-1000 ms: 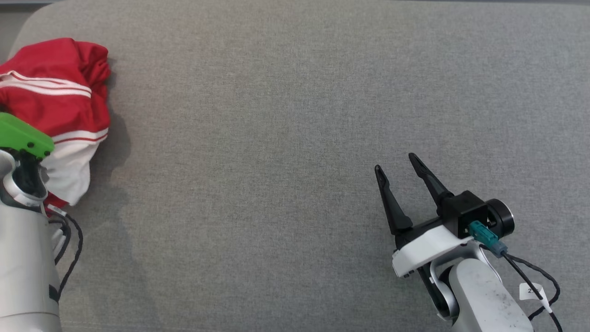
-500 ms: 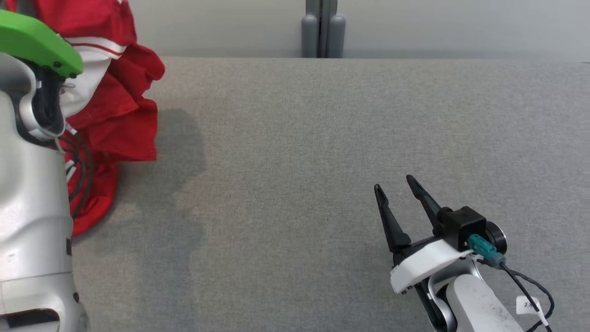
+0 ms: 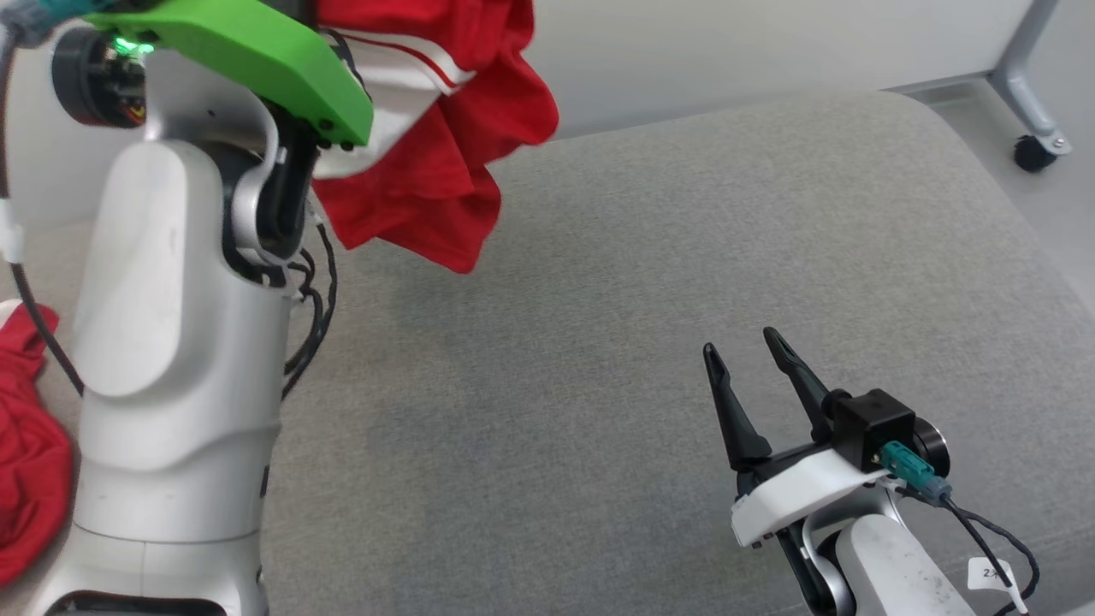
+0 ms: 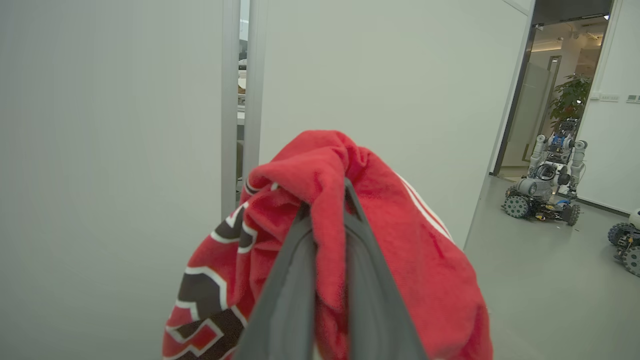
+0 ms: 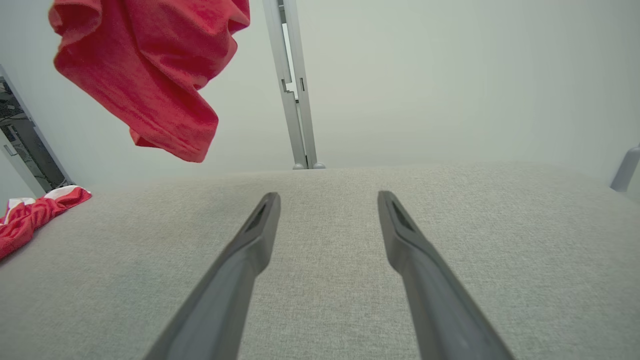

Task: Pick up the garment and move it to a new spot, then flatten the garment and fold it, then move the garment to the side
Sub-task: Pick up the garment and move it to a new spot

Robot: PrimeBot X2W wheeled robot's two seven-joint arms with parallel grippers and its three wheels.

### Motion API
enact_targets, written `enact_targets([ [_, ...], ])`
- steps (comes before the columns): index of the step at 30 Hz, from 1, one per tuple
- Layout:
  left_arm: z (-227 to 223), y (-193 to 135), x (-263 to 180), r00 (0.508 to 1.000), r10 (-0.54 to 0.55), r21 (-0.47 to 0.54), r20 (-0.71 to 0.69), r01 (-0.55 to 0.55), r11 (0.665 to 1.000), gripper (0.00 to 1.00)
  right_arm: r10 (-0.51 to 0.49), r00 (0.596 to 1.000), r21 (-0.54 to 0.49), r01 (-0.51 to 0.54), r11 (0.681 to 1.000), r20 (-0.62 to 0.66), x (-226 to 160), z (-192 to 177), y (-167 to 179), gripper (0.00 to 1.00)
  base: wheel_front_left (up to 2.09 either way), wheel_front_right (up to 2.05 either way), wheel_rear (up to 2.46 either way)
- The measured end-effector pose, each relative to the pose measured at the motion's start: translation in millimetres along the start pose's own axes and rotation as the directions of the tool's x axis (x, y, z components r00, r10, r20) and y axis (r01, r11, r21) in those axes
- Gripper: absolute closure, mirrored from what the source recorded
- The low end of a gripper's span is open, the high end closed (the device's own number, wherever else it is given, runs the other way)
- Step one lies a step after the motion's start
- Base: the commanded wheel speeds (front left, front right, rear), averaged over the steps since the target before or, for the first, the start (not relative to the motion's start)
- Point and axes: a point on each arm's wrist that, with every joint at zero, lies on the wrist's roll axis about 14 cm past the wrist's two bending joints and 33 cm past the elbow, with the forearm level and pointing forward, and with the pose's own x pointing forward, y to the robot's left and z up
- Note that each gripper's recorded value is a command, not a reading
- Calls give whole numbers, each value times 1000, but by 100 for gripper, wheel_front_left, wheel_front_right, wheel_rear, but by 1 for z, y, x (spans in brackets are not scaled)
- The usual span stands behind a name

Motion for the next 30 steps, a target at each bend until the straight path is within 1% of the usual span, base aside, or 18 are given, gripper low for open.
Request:
enact_targets([
  [2, -26, -16, 1, 998, -40, -15, -46, 40, 999, 100, -34, 999, -4, 34, 999, 4, -5, 2, -11, 0, 0, 0, 0],
  [4, -66, -29, -2, 989, -73, -50, -129, 67, 997, 100, -70, 998, -8, 70, 997, 5, -11, 3, -22, 0, 0, 0, 0],
  [7, -133, -37, -17, 959, -86, -124, -272, 54, 991, 100, -113, 994, -9, 113, 994, 4, -17, 4, -35, 0, 0, 0, 0],
  [11, -220, -40, -52, 877, -82, -199, -474, -16, 980, 100, -156, 988, -8, 156, 988, -5, -21, 1, -49, 0, 0, 0, 0],
  [14, -262, -51, -76, 819, -116, -250, -562, -34, 968, 100, -181, 983, -12, 181, 983, -17, -22, -2, -58, 0, 0, 0, 0],
  [15, -273, -56, -83, 806, -126, -249, -578, -26, 968, 100, -192, 981, -13, 192, 981, -23, -22, -4, -61, 0, 0, 0, 0],
  [16, -280, -59, -87, 794, -138, -250, -593, -19, 968, 68, -199, 980, -14, 199, 980, -27, -23, -6, -64, 0, 0, 0, 0],
  [17, -286, -62, -92, 786, -147, -265, -601, -22, 964, 9, -209, 978, -15, 208, 978, -30, -23, -7, -67, 0, 0, 0, 0],
  [18, -289, -63, -95, 787, -148, -268, -600, -23, 963, 0, -214, 976, -15, 214, 977, -33, -23, -8, -69, 0, 0, 0, 0],
  [22, -285, -59, -97, 816, -131, -273, -563, -34, 962, 0, -208, 977, -10, 208, 978, -37, -18, -11, -68, 0, 0, 0, 0],
  [24, -275, -53, -95, 846, -109, -273, -522, -45, 961, 0, -199, 979, -8, 199, 980, -34, -15, -10, -66, 0, 0, 0, 0],
  [26, -267, -48, -97, 866, -93, -281, -492, -57, 958, 0, -190, 981, -4, 190, 982, -27, -12, -8, -63, 0, 0, 0, 0],
  [28, -253, -38, -102, 893, -58, -272, -446, -74, 960, 0, -181, 983, -1, 181, 983, -13, -11, -4, -60, 0, 0, 0, 0],
  [30, -238, -21, -106, 916, -12, -217, -400, -82, 973, 0, -173, 985, 3, 173, 985, -8, -13, -3, -56, 0, 0, 0, 0],
])
